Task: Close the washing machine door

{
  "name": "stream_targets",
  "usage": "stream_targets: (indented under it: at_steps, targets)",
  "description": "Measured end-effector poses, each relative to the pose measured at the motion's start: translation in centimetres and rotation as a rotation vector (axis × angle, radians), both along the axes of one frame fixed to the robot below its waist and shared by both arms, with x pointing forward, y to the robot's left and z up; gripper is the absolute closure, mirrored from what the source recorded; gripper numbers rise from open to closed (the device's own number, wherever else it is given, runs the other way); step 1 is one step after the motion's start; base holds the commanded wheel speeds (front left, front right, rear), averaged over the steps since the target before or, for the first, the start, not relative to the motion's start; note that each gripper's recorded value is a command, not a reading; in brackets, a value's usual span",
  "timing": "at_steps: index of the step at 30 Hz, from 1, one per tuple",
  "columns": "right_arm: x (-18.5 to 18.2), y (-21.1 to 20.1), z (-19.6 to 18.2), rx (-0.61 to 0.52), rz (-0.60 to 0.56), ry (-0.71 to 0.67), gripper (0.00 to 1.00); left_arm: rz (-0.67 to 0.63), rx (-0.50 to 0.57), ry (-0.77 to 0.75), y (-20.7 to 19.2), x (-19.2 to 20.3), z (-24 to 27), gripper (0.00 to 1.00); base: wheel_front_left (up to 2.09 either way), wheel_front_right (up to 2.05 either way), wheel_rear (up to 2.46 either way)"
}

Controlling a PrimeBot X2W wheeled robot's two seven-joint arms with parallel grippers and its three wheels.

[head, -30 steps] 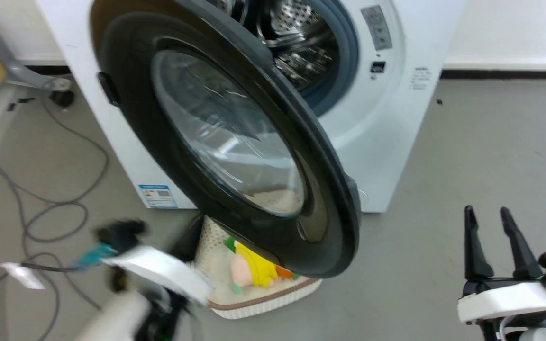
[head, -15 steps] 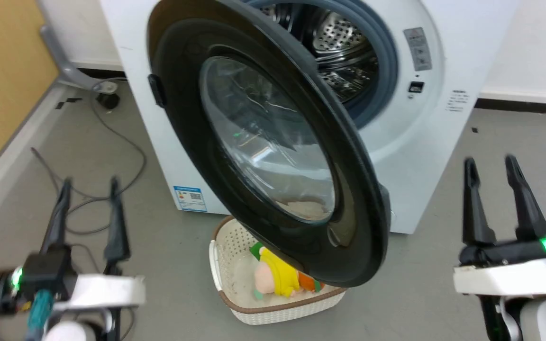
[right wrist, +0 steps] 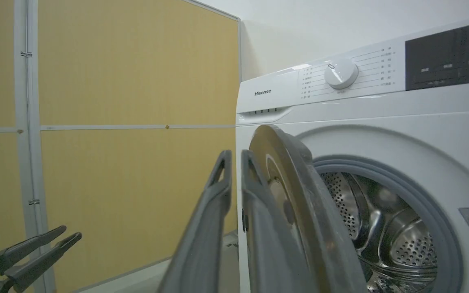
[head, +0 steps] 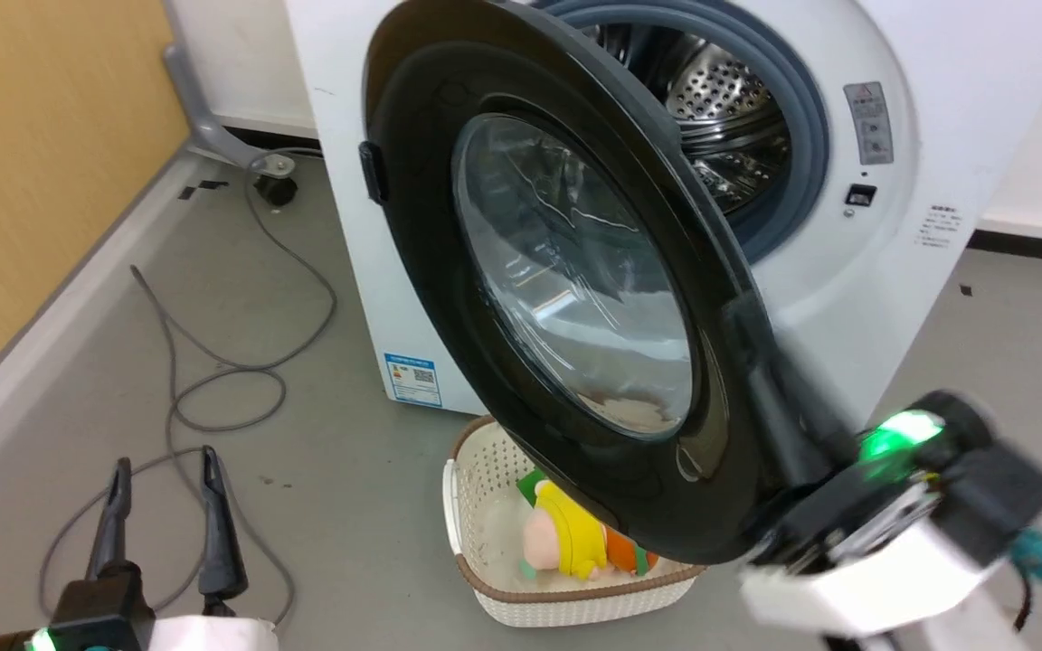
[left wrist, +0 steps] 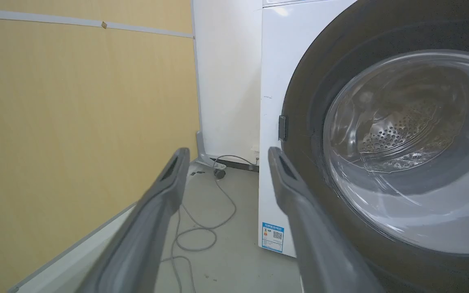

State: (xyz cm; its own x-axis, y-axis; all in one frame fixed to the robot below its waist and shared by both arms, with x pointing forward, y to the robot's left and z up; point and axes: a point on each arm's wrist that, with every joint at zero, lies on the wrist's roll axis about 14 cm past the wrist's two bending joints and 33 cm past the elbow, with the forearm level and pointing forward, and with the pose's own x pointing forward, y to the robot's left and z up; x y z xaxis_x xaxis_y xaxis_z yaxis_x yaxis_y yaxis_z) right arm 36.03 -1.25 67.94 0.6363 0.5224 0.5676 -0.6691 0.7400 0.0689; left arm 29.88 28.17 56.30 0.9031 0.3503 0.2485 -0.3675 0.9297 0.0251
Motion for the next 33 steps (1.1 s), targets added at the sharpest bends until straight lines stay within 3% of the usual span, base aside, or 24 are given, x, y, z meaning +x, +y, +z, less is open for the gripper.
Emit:
stream_targets:
  at_steps: [6,7,13,24,33]
  targets:
    - [-1.7,3.5,-5.9,-0.177,0.169,0.124,1.0,-0.026,-0.029,0.005,-0.5,-0.3,-0.6,0.0,0.0,0.0,0.0]
    - [-1.9,3.8,-8.3,-0.251,0.189,0.165,1.0,-0.041,-0.029,0.014,-0.8,-0.3,-0.8,0.0,0.0,0.0,0.0]
    - [-0.9,2.4,-13.5,-0.384,0.161,0.282,1.0,-0.074,-0.028,0.035,-1.8,0.0,-1.5,0.0,0.0,0.0,0.0]
    - [3.1,-2.6,-15.2,-0.275,-0.017,0.426,1.0,-0.099,-0.019,0.066,-2.5,0.9,-2.4,0.0,0.0,0.0,0.0]
    - [7.9,-5.2,-14.8,-0.234,-0.14,0.428,1.0,-0.116,-0.012,0.076,-2.9,3.0,-2.4,0.0,0.0,0.0,0.0]
